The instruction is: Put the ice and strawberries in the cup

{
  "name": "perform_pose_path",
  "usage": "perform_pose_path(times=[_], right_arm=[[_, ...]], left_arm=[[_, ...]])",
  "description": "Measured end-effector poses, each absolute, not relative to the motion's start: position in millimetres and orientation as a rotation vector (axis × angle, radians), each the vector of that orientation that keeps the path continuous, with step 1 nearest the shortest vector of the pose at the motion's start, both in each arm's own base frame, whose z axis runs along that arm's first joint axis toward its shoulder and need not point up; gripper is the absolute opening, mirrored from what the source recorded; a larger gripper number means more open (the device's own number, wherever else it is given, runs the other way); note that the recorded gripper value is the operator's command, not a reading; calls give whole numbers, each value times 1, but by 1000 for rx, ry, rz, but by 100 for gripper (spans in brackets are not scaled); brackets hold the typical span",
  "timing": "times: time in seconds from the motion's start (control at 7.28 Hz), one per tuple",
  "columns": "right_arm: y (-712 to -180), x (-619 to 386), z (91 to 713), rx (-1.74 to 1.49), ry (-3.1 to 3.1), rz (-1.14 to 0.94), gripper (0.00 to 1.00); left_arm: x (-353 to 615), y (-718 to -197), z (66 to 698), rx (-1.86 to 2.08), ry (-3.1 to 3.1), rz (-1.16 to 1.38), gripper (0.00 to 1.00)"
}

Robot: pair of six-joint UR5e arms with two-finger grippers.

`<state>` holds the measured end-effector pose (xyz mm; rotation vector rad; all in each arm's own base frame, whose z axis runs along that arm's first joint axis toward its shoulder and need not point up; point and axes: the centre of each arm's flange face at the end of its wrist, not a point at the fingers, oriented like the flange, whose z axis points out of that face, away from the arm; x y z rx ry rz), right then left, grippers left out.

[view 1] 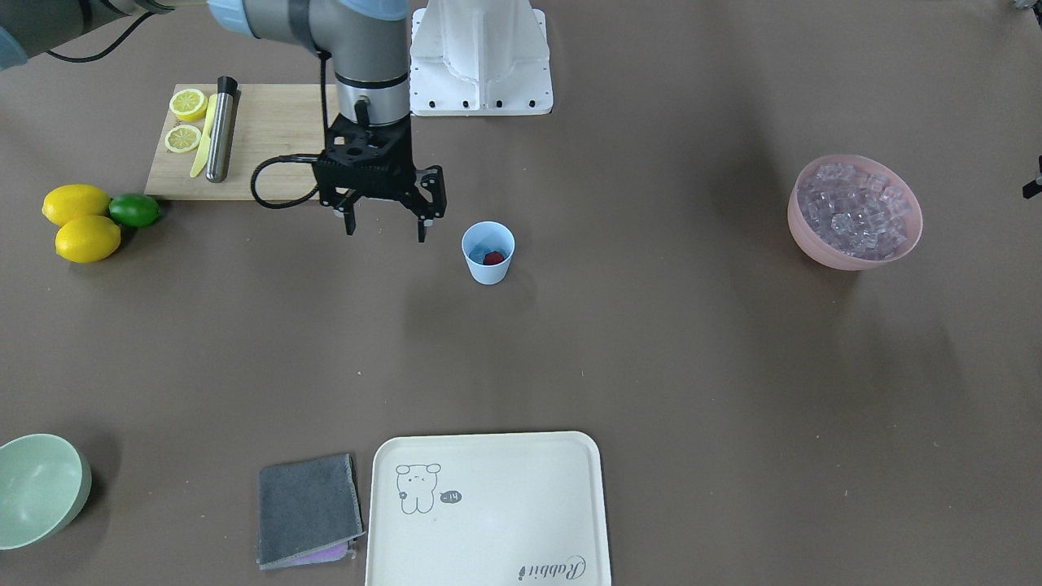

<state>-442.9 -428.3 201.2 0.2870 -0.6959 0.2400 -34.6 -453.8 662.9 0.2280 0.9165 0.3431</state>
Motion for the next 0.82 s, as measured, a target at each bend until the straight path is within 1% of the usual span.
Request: perform_pose_path(times=[0.27, 0.55, 0.69, 0.82], right_arm=[[-469, -349, 250, 252, -674, 134, 100], [-509, -244, 314, 216, -667, 50, 100], [-519, -182, 368, 203, -661, -5, 100], [-518, -123, 427, 194, -662, -43, 100]], left_arm=[[-46, -460, 650, 207, 907, 225, 98], [-49, -470, 643, 216, 868, 215, 98], [-49, -471, 642, 218, 859, 215, 98], [-50, -470, 643, 218, 855, 215, 98]])
